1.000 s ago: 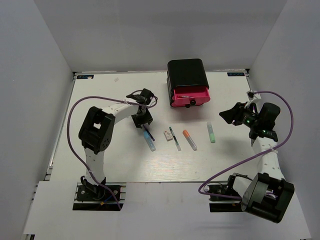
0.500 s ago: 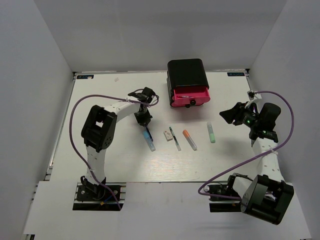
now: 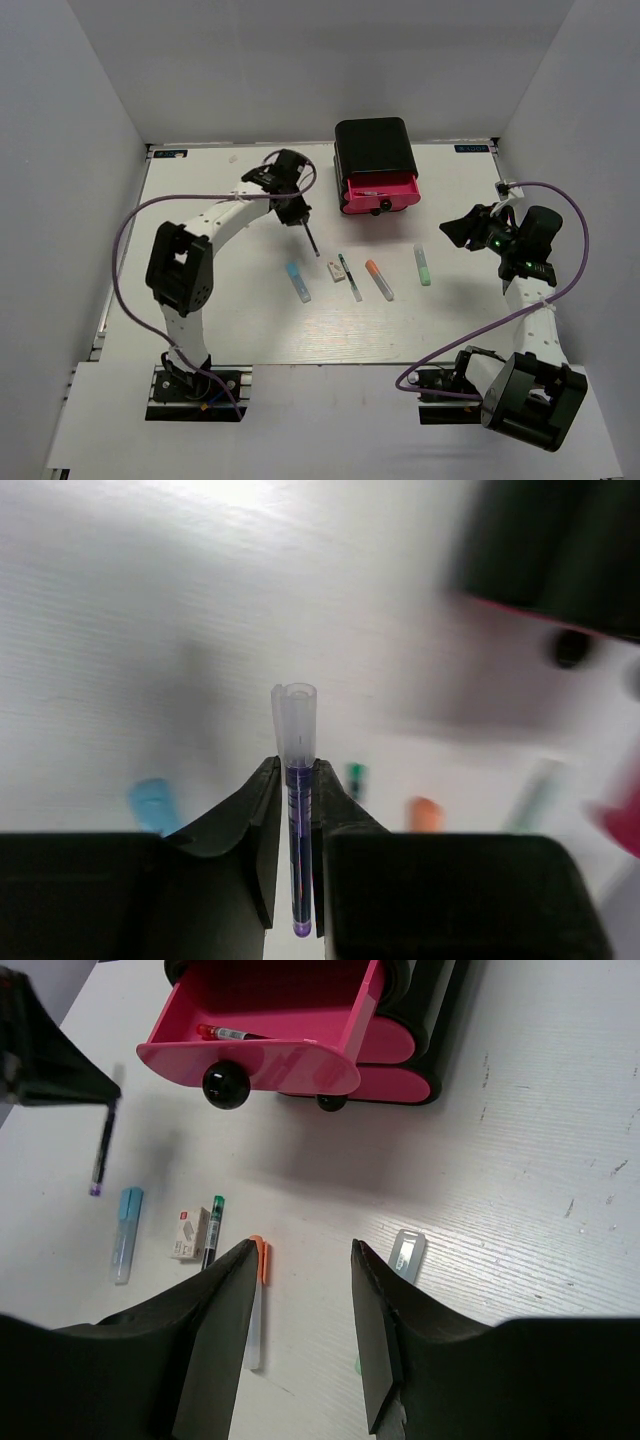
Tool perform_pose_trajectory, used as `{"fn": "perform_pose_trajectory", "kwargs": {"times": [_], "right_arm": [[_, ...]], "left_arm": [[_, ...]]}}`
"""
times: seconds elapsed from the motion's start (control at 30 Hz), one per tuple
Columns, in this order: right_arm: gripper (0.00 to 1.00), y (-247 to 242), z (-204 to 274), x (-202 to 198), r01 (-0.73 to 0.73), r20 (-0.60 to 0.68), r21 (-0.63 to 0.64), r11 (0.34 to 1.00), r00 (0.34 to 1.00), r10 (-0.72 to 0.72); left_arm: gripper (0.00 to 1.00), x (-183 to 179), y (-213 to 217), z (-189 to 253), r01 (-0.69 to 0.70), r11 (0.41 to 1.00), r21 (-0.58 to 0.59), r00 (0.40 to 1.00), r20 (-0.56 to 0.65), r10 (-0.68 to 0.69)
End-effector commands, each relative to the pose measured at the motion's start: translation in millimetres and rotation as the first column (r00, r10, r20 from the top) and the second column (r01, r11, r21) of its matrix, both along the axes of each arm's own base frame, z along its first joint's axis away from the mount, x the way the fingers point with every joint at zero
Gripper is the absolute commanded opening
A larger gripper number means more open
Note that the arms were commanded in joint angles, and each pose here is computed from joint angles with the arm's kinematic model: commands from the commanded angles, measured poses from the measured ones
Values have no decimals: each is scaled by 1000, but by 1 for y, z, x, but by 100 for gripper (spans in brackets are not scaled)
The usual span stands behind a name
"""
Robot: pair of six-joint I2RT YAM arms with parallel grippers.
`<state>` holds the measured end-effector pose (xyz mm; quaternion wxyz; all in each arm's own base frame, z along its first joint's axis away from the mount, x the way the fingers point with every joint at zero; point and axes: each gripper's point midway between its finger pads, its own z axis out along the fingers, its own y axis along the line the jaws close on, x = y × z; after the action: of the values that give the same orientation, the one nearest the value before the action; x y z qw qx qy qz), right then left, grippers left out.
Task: Sort the stationery into containers
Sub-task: Place the pen in the drawer.
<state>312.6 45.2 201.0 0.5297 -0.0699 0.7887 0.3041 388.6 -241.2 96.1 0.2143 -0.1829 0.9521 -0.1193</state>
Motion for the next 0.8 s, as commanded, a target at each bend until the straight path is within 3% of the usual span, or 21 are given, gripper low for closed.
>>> {"fn": "perform_pose_trajectory", "kwargs": {"times": [0.0, 0.2, 0.27, 0.37, 0.47, 0.63, 0.77], "right_arm": [[48, -2, 15, 4, 3, 63, -20, 1000, 998, -2], [48, -3, 14, 4, 7, 62, -17, 1000, 998, -6], [48, -2, 14, 3, 3, 61, -15, 1000, 998, -2], [48, -3, 13, 4, 9, 62, -17, 1000, 998, -8], [48, -3, 12, 4, 10, 61, -17, 1000, 998, -9], [48, -3, 13, 4, 8, 65, -17, 1000, 998, -6], [48, -3, 13, 5, 10, 67, -20, 1000, 998, -9]], "left_arm": [[0, 20, -35, 120, 44, 953, -298, 969, 243, 32], [0, 42, -68, 200, 63, 823, -564, 901, 387, 196], [0, 46, -75, 211, 32, 758, -651, 886, 369, 279], [0, 61, -79, 240, 31, 678, -734, 813, 413, 411], [0, 80, -81, 244, -10, 677, -736, 745, 446, 496], [0, 93, -106, 246, -24, 667, -745, 690, 470, 550], [0, 99, -125, 239, -54, 700, -712, 651, 507, 565]]}}
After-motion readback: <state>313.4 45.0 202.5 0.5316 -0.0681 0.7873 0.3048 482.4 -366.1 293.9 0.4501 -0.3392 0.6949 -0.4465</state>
